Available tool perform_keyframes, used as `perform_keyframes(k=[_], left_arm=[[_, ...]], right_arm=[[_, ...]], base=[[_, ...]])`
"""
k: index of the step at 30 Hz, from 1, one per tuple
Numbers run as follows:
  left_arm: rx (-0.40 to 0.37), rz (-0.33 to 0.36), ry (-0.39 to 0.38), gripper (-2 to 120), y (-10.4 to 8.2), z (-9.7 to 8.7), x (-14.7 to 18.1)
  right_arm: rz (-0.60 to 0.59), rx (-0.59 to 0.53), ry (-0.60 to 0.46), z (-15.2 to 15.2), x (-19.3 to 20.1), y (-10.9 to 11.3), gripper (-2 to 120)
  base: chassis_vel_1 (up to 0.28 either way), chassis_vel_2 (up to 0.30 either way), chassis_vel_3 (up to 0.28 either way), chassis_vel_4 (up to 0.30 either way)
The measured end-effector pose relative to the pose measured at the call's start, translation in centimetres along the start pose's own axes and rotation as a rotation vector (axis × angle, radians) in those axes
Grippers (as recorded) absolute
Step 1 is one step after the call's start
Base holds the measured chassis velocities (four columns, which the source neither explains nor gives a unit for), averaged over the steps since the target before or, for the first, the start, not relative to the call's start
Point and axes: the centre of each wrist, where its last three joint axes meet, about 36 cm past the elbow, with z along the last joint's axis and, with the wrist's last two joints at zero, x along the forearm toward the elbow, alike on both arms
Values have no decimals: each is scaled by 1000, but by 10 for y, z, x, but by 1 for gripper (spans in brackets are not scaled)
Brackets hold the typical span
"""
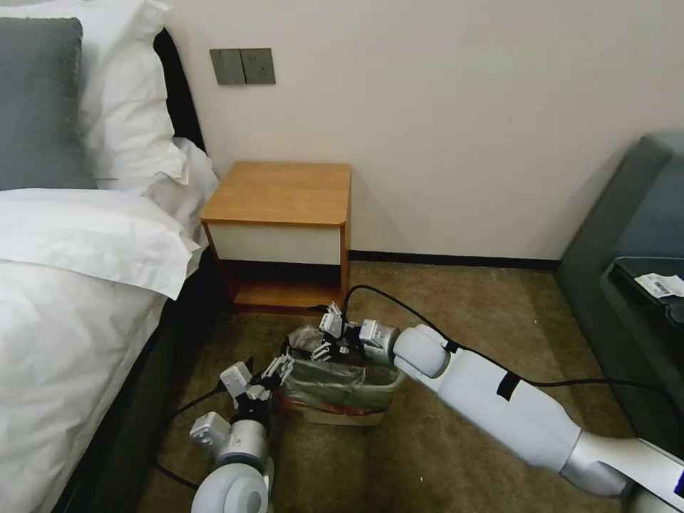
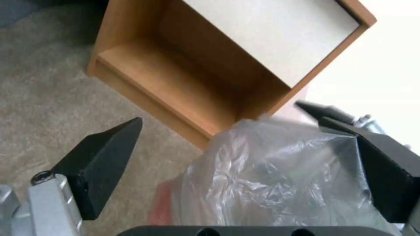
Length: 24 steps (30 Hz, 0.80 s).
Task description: Pick up the garbage bag from the table and place it over the trash can.
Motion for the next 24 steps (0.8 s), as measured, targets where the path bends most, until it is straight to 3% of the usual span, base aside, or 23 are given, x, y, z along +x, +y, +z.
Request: perform_keyframes(k=[5, 13, 24], left_arm=[[4, -7, 13, 100, 1, 6, -1], [3, -7, 10, 100, 1, 6, -5], [4, -10, 13, 100, 2, 8, -8]], right_arm=[[53, -3, -53, -16, 8, -11, 100], [91, -19, -91, -21, 33, -8, 100], [57, -99, -104, -9, 67, 30, 100]], base=[[0, 0, 0, 0], [0, 0, 0, 0], [0, 0, 0, 0]])
